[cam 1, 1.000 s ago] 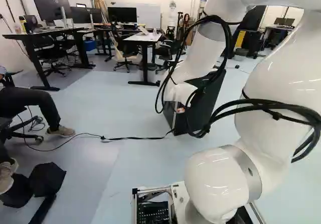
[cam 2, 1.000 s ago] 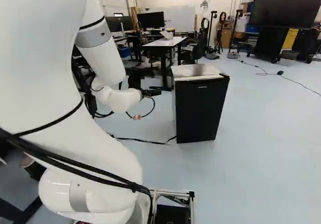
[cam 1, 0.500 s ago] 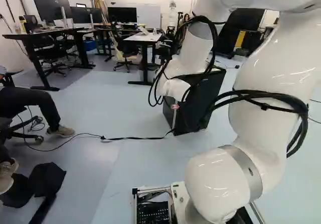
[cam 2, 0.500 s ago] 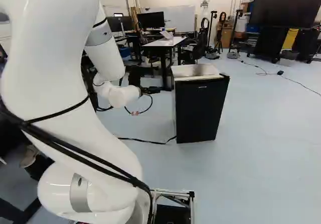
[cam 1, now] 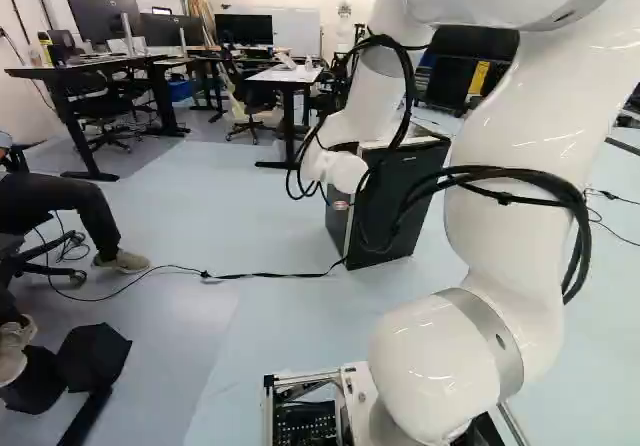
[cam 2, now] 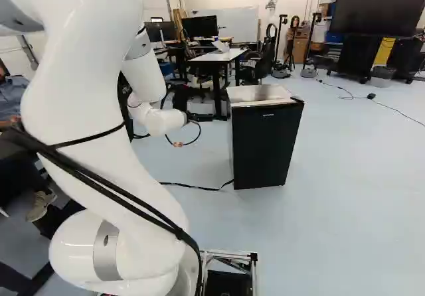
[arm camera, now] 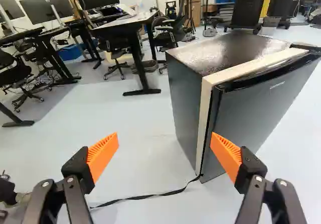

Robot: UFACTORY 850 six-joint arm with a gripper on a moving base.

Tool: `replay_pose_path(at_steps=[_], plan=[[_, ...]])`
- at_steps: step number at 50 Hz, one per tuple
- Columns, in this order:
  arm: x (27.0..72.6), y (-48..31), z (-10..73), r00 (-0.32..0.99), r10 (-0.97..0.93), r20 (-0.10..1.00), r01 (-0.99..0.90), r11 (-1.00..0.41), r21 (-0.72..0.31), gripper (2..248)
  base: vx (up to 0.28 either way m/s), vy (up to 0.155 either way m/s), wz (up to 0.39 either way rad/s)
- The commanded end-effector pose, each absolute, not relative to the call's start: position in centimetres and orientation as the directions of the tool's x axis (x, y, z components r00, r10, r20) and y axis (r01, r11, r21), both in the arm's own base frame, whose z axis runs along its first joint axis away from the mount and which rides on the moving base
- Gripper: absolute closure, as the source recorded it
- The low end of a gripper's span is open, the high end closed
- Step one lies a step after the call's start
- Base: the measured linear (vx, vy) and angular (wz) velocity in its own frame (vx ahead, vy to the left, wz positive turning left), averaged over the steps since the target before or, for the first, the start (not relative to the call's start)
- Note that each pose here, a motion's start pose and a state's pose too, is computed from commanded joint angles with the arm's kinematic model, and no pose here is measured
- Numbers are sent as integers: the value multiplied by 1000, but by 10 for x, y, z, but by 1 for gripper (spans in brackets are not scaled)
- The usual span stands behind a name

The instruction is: Open the fridge door

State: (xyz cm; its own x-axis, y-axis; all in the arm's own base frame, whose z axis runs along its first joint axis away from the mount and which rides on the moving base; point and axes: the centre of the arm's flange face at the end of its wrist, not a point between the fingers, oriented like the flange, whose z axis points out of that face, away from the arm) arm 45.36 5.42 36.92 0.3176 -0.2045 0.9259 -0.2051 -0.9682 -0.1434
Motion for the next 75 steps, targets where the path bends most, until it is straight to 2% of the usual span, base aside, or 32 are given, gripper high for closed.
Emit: replay_pose_path(at_steps=[27,75], plan=[[488,62,363,291,-277,916,-298,-936,-189,3,0,0,0],[493,49,312,269,-355,895,-497,-848,-187,3,0,0,0]])
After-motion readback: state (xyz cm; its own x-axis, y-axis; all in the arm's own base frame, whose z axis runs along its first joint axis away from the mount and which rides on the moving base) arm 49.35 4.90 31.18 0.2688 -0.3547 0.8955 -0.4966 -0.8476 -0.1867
